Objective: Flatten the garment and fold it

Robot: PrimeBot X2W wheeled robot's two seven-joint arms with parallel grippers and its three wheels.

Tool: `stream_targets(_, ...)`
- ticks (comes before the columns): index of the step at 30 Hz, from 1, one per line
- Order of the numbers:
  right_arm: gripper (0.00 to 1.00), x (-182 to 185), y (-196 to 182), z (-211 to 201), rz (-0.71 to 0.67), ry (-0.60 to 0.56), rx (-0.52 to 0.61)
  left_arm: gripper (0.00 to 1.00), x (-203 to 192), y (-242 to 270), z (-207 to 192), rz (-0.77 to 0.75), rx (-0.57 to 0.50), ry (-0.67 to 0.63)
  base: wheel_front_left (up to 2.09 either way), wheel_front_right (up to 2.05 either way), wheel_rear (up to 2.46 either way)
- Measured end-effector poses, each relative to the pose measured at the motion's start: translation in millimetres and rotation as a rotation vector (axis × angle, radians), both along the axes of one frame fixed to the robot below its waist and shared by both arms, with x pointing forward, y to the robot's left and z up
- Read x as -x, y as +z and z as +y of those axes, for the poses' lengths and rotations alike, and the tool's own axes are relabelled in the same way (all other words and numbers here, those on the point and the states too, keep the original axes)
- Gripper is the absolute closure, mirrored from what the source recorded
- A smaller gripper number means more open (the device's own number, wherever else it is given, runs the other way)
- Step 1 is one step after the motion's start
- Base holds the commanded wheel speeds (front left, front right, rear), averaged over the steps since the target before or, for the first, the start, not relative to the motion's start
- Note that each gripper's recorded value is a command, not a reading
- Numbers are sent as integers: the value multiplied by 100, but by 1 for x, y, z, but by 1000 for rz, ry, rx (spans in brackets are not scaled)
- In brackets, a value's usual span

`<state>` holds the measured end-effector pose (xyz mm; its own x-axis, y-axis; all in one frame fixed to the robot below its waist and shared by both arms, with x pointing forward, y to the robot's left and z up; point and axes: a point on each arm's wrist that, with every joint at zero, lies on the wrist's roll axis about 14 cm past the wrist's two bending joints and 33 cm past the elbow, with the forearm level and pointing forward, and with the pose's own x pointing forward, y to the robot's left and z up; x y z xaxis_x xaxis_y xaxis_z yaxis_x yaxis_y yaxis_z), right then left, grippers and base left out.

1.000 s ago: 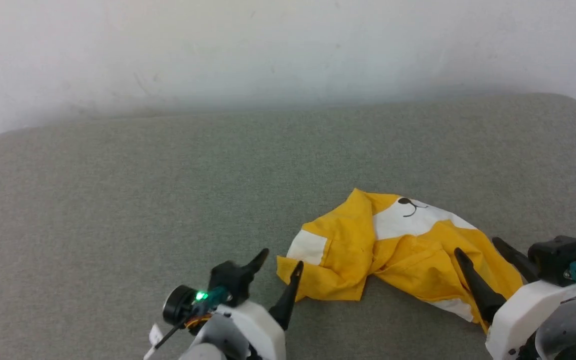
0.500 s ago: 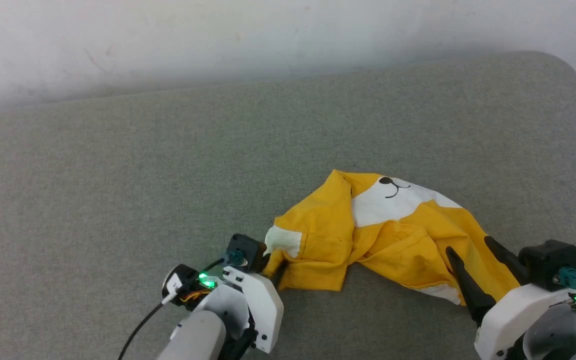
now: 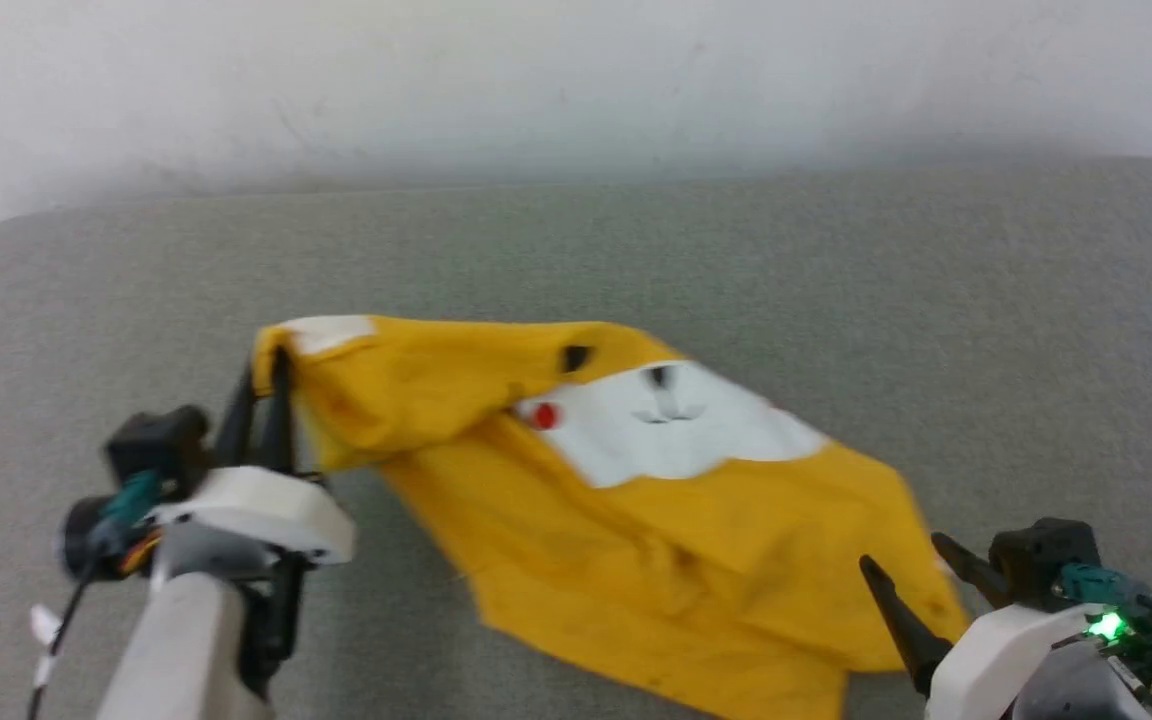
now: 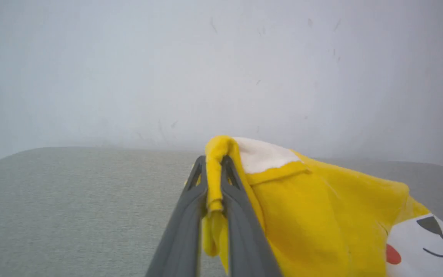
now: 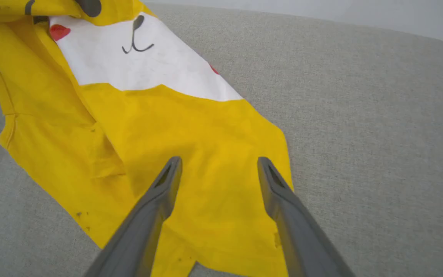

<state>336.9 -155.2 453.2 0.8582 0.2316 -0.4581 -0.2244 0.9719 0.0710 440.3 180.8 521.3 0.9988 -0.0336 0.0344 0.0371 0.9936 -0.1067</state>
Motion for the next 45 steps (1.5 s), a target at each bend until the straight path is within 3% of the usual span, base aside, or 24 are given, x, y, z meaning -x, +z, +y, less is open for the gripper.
stream_targets(4, 0, 0, -2, 16, 16, 49, -16, 100, 26, -16, 57, 71, -17, 175, 0, 0, 0)
stream_targets(5, 0, 0, -3, 19, 19, 58, -17, 20, 35, -28, 62, 120, -22, 187, 0, 0, 0)
stream_targets(6, 0, -1, -5, 20, 24, 62, -17, 0, 43, -37, 66, 149, -24, 199, 0, 0, 0)
stream_targets(10, 0, -5, -8, 21, 24, 70, -9, 0, 59, -43, 75, 144, -24, 235, 0, 0, 0)
stream_targets(15, 0, -15, -7, 4, 18, 30, 29, 0, 63, -8, 68, -29, -20, 221, 0, 0, 0)
stream_targets(20, 0, -14, -25, -8, 111, -8, 56, 0, 72, 19, 46, -128, -55, 145, 0, 0, 0)
stream_targets(31, 0, -9, -78, 3, 275, 2, 50, 0, 103, -5, 37, -65, -7, 145, 0, 0, 0)
stream_targets(32, 54, -12, -78, 4, 272, 6, 49, 0, 103, -7, 38, -61, -5, 151, 0, 0, 0)
stream_targets(33, 98, -14, -78, 5, 263, 9, 49, 0, 104, -8, 38, -57, -5, 150, 0, 0, 0)
stream_targets(39, 100, -36, -54, -6, 119, -27, 42, 0, 105, -9, 36, -55, -4, 146, 0, 0, 0)
stream_targets(45, 100, -84, 42, -26, -212, -52, 91, 0, 107, -8, 30, -62, 3, 125, 0, 0, 0)
